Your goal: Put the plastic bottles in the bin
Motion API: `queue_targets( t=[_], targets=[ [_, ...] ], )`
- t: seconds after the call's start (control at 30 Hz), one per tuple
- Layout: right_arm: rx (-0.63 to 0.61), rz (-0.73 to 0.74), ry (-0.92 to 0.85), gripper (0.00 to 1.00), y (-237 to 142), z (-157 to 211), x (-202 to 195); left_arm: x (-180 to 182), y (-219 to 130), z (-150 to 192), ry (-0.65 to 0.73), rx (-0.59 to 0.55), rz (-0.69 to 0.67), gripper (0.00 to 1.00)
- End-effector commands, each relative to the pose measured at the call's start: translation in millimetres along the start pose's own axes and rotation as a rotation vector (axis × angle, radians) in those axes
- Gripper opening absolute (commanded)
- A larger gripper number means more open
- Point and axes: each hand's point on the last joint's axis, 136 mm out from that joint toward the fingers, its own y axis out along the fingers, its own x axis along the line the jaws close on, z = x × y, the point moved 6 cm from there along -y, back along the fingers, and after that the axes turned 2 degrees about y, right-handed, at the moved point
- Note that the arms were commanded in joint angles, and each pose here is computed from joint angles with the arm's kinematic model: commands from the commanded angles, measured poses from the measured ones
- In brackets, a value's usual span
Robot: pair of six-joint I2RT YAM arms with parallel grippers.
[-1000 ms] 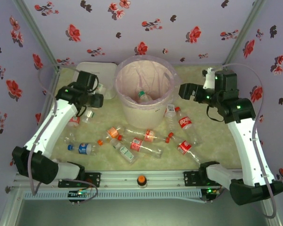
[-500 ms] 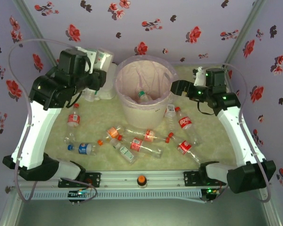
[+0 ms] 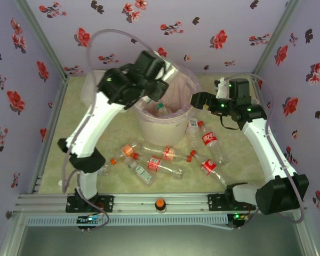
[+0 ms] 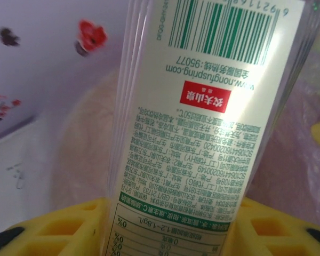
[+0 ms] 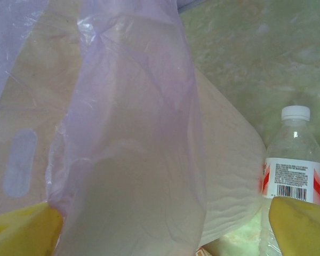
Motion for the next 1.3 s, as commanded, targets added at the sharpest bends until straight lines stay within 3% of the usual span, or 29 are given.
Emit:
queue_targets(
  t=[0.0, 0.57, 0.97, 1.13, 1.27],
  targets=[
    [0.004, 0.017, 0.016, 0.99, -2.8, 5.7, -3.9, -8.4, 14.0, 9.9, 0.067, 0.067, 0.029, 0.00],
    [-0.006, 0.054, 0.012, 0.99, -7.0, 8.9, -7.6, -29.0, 128.5, 77.8, 0.012, 0.370, 0.241, 0.00],
    [-0.028, 0.070, 0.004, 0.99, -16.0, 9.5, -4.2, -44.5, 194.5, 136.6, -0.018, 0.435, 0.294, 0.00],
    [-0.058, 0.092, -0.016, 0.99, -29.4, 9.9, 1.4, -43.0, 198.0, 132.5, -0.029, 0.405, 0.293, 0.18],
    [-0.080, 0.148, -0.038, 0.99, -45.3, 14.4, 2.5, -36.9, 184.9, 118.3, -0.033, 0.365, 0.291, 0.39]
  ],
)
